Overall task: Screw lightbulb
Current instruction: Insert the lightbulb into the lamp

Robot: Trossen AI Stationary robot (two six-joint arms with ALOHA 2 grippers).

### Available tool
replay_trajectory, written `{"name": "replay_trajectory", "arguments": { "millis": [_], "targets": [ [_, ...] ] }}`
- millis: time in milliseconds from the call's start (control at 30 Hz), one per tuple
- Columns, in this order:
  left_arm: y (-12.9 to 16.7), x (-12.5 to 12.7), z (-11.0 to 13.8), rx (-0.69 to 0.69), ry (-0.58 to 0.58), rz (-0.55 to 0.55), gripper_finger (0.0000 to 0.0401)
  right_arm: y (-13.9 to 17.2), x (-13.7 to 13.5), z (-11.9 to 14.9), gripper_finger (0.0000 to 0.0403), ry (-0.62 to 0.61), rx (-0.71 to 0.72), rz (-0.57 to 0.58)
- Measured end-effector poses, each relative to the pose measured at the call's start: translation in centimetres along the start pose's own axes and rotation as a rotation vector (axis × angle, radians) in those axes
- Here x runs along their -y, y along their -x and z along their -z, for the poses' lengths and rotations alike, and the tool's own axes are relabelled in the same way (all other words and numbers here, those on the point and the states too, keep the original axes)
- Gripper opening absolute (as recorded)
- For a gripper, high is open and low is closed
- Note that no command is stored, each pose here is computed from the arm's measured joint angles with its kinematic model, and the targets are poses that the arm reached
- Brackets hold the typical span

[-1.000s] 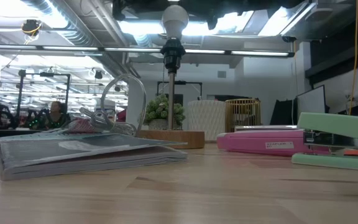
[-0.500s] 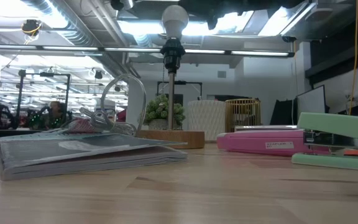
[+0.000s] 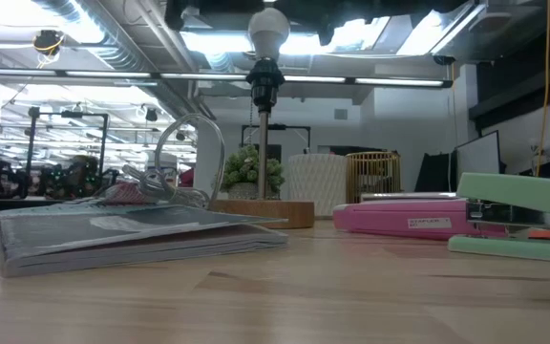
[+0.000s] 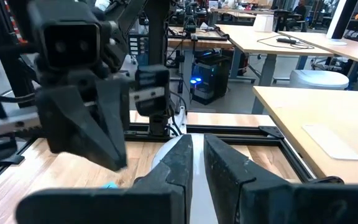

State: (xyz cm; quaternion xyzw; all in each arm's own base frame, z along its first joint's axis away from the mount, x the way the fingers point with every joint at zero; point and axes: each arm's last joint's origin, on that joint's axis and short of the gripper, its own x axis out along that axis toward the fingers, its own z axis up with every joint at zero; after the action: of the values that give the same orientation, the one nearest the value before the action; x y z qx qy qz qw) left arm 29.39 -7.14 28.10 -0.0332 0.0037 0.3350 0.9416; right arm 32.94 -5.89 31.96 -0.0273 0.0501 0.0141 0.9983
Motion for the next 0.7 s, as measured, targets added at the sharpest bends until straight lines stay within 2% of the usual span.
{"name": "replay_trajectory", "arguments": {
  "millis": [700],
  "targets": [
    [-1.2, -1.2, 0.1, -0.004, 0.002, -0.119, 0.0001, 0.0, -0.1, 0.1, 0.0044, -0.003, -0.01, -0.033]
  ]
}}
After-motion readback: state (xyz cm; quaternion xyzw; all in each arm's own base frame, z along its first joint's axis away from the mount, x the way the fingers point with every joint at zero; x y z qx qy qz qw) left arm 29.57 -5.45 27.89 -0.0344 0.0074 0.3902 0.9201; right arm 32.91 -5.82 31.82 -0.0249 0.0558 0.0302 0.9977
